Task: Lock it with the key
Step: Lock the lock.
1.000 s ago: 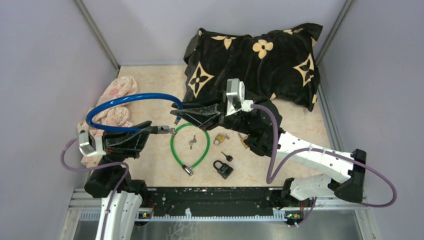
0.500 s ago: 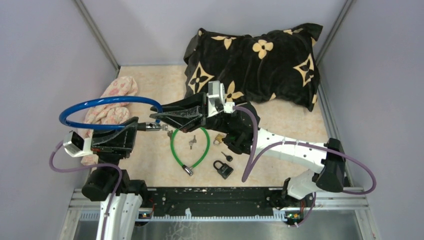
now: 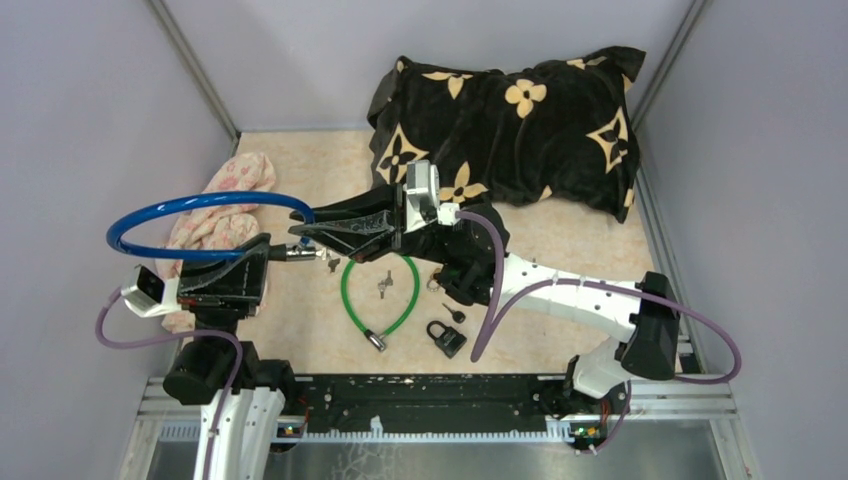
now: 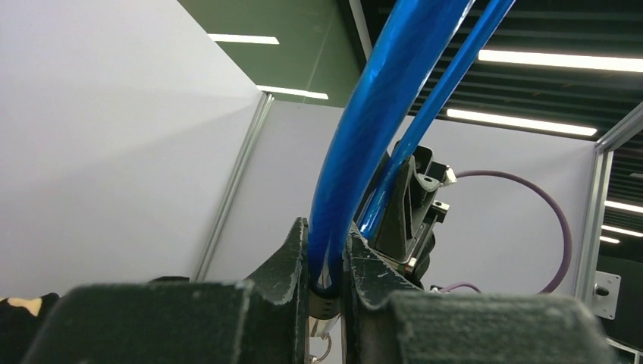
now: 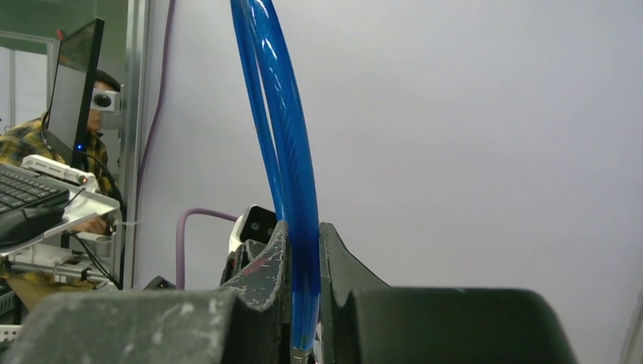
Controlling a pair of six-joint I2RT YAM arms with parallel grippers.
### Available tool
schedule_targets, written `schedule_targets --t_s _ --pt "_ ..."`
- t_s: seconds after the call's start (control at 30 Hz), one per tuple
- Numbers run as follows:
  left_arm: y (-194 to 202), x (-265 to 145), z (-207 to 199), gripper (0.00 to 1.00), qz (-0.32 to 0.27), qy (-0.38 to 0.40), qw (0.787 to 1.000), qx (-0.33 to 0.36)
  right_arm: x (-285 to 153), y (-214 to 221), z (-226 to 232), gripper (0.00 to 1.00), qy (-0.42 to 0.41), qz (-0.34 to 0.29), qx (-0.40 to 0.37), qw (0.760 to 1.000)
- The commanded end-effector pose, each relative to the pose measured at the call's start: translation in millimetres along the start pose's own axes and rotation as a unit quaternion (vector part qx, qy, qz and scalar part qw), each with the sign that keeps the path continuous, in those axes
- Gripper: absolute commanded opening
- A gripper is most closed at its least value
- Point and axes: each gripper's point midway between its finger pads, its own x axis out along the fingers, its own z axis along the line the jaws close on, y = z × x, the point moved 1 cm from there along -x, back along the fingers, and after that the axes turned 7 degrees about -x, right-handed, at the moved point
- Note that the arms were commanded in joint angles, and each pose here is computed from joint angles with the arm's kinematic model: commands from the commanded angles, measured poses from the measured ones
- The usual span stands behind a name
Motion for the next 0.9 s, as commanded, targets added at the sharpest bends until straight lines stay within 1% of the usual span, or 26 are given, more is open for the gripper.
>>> schedule_targets --t_s 0.0,0.3,0.37,0.57,0.77,0.87 --pt "-8.8 2.5 -20.4 0.0 -0.019 0.027 0.999 0.002 15.3 -41.9 1.2 0.0 -0.012 -0.063 -0.023 0.998" --pt "-11.8 1.3 -23.8 0.0 -0.029 0.031 0.999 0.007 15.3 -29.0 -0.6 0.0 -0.006 -0.045 -0.015 0.999" --pt "-14.5 1.5 -20.9 0.0 -0.036 0.024 0.999 0.017 14.0 -25.0 0.1 0.0 -0.007 -0.038 -0.009 0.999" --pt "-17.7 1.3 -21.4 0.0 -0.046 0.024 0.999 0.012 14.3 -3.9 4.1 0.0 -0.015 -0.022 0.019 0.999" --pt "-19.6 1.7 -24.4 0.0 -0.05 0.025 0.998 0.01 16.9 9.9 6.7 0.0 -0.026 -0.018 0.027 0.999" --pt "-20.1 1.5 -25.8 0.0 -0.052 0.027 0.998 0.012 14.6 21.5 7.4 0.0 -0.028 0.003 0.036 0.999"
